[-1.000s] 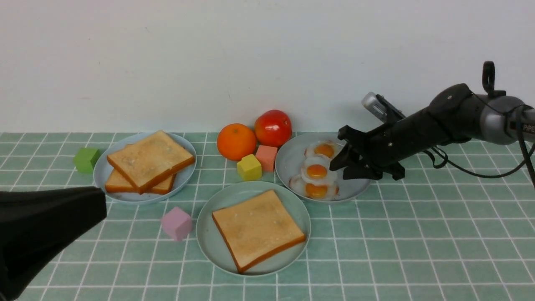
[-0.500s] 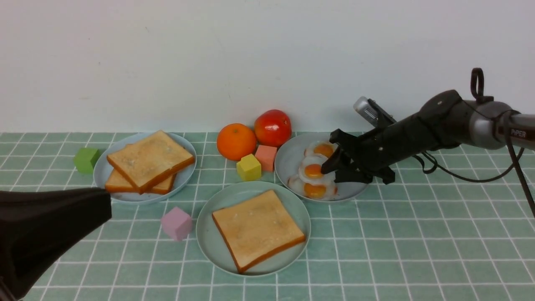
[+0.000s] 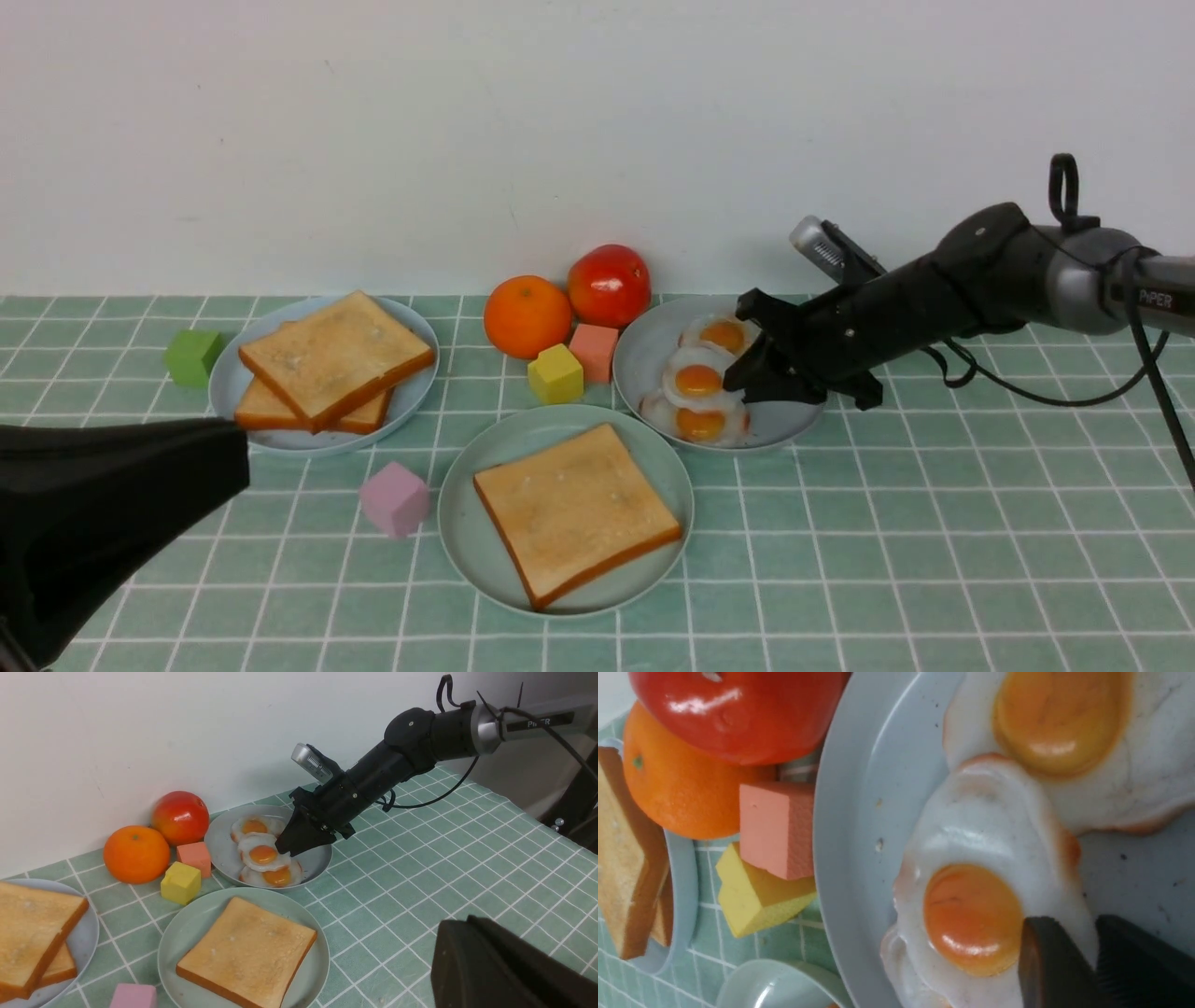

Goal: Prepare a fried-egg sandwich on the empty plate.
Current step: Use the right arm to grab a fried egg, then use the right arm to place the fried egg on the slice of bread in the middle

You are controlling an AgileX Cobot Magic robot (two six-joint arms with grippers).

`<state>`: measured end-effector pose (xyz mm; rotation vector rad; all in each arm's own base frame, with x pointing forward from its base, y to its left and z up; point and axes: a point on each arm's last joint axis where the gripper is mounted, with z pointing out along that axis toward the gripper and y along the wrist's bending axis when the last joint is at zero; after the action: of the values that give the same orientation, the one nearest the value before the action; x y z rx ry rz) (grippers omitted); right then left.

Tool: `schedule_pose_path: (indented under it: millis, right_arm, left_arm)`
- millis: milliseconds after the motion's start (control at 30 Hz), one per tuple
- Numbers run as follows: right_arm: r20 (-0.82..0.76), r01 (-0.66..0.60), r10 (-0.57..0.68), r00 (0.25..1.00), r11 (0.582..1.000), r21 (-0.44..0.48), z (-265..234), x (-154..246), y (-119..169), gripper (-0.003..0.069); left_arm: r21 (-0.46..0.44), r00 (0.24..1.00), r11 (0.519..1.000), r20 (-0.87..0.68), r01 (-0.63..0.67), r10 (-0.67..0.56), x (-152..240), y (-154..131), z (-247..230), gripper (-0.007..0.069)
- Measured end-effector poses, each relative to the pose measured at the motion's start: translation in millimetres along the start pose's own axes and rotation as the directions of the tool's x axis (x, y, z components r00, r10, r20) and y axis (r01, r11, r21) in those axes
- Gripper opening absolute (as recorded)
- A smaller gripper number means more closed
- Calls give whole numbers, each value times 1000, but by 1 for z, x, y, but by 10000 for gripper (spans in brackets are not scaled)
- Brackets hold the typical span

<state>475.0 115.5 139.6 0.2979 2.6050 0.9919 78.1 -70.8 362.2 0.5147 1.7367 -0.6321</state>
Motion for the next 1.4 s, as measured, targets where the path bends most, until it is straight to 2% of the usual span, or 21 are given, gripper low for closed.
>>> schedule_pose_path:
  millis: [33,200,333,433,567,700,800,833,900,1033,1167,1400]
  right_arm:
    - [6,-14,14,1000,1000,-10,-1,-2,0,90]
    - [-4,0,-1,1000,998,-60,-8,-4,1,80]
    - [-16,39,-42,999,992,-121,-23,-6,10,44]
    - [-16,110,-114,993,979,-171,-54,-6,34,42]
    - [-32,202,-212,977,960,-194,-87,1,60,42]
    - [-101,300,-330,939,925,-233,-117,35,100,42]
    - [-169,335,-387,907,903,-270,-111,76,126,42]
    - [-172,331,-383,907,905,-268,-111,77,125,42]
    - [-219,349,-414,883,894,-282,-95,105,138,42]
    - [-240,351,-412,879,900,-259,-69,124,139,42]
    - [-229,333,-383,895,915,-228,-49,123,132,42]
    - [-220,225,-257,941,961,-158,-8,117,104,42]
  left_arm:
    - [0,1000,1000,0,0,0,0,0,0,-10]
    - [-3,1000,1000,-8,-1,1,1,0,0,-10]
    - [-10,1000,1000,-30,-3,2,3,1,0,-10]
    - [-19,999,1000,-46,-10,9,4,2,0,-6]
    - [-30,998,999,-53,-29,27,5,3,0,-5]
    - [-51,996,997,-69,-62,59,6,5,0,-3]
    - [-57,995,996,-71,-74,70,6,6,0,-3]
    - [-57,995,996,-72,-74,70,6,6,0,-3]
    - [-60,995,995,-74,-79,74,6,6,0,-3]
    - [-62,994,995,-74,-82,78,6,6,0,-3]
    - [-64,994,995,-81,-83,77,7,6,0,-3]
    - [-70,992,994,-100,-84,77,9,7,-1,-3]
